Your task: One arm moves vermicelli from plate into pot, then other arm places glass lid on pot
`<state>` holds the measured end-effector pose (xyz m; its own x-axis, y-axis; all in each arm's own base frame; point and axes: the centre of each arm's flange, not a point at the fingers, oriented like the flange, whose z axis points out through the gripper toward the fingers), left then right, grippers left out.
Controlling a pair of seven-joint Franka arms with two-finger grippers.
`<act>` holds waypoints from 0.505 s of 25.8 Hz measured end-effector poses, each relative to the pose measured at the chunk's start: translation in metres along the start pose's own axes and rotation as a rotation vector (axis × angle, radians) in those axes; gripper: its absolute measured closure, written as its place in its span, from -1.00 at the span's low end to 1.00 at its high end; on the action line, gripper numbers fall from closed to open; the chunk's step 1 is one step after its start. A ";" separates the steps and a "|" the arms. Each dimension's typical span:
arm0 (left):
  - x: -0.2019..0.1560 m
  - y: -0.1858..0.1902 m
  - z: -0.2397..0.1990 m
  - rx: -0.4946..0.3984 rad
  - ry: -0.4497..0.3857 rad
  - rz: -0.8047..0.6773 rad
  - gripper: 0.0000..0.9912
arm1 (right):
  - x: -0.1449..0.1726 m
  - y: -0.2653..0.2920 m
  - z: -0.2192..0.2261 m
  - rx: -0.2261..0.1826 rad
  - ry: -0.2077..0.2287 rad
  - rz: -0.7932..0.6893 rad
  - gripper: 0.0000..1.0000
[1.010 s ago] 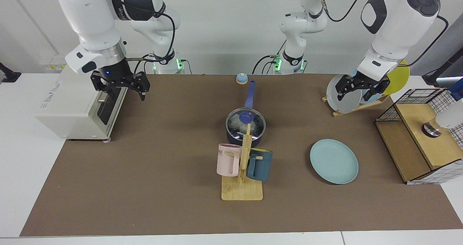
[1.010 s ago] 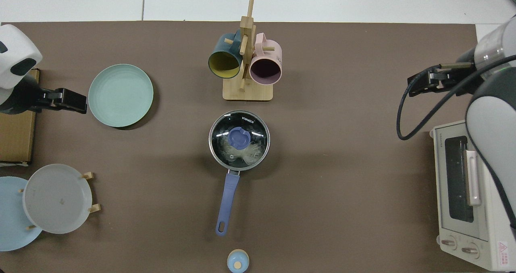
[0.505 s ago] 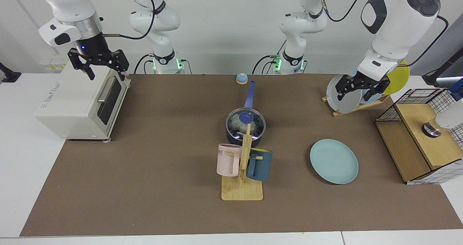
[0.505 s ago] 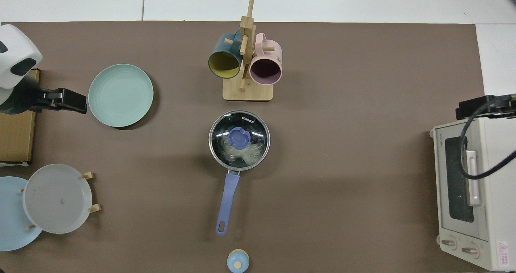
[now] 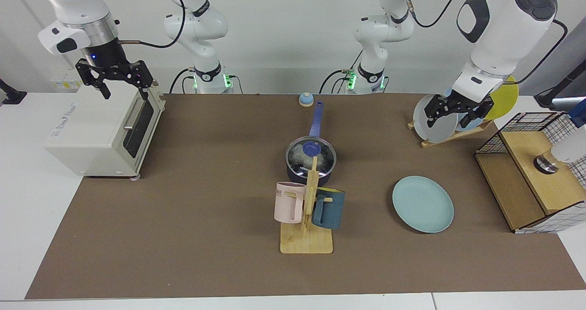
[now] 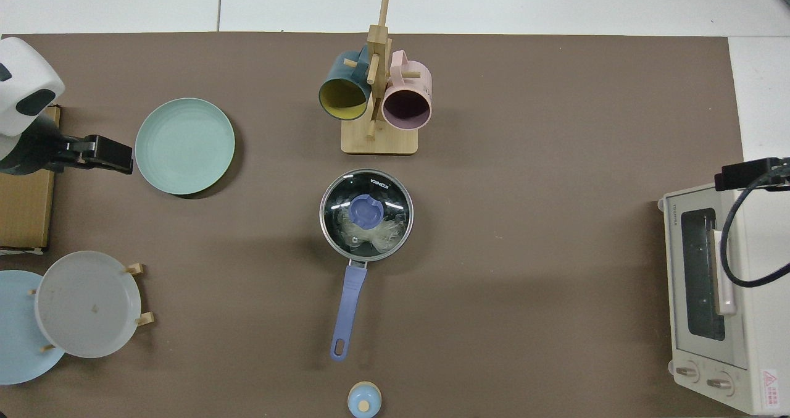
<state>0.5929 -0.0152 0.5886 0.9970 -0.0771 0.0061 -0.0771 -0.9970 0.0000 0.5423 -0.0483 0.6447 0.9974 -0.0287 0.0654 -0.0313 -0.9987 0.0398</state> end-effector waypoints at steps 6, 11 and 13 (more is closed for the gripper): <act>0.000 0.000 0.000 0.000 0.000 0.000 -1.00 | 0.000 -0.005 0.002 0.044 -0.006 0.001 -1.00; 0.000 0.000 0.000 0.000 0.000 0.000 -1.00 | -0.005 -0.014 0.007 0.073 -0.055 -0.010 -1.00; 0.000 0.000 0.000 0.000 0.000 0.000 -1.00 | -0.006 -0.020 0.007 0.071 -0.061 -0.020 -1.00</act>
<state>0.5929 -0.0152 0.5886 0.9970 -0.0771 0.0061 -0.0771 -0.9970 0.0000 0.5374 -0.0288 0.6363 0.9999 -0.0095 0.0039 -0.0093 -0.9995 -0.0310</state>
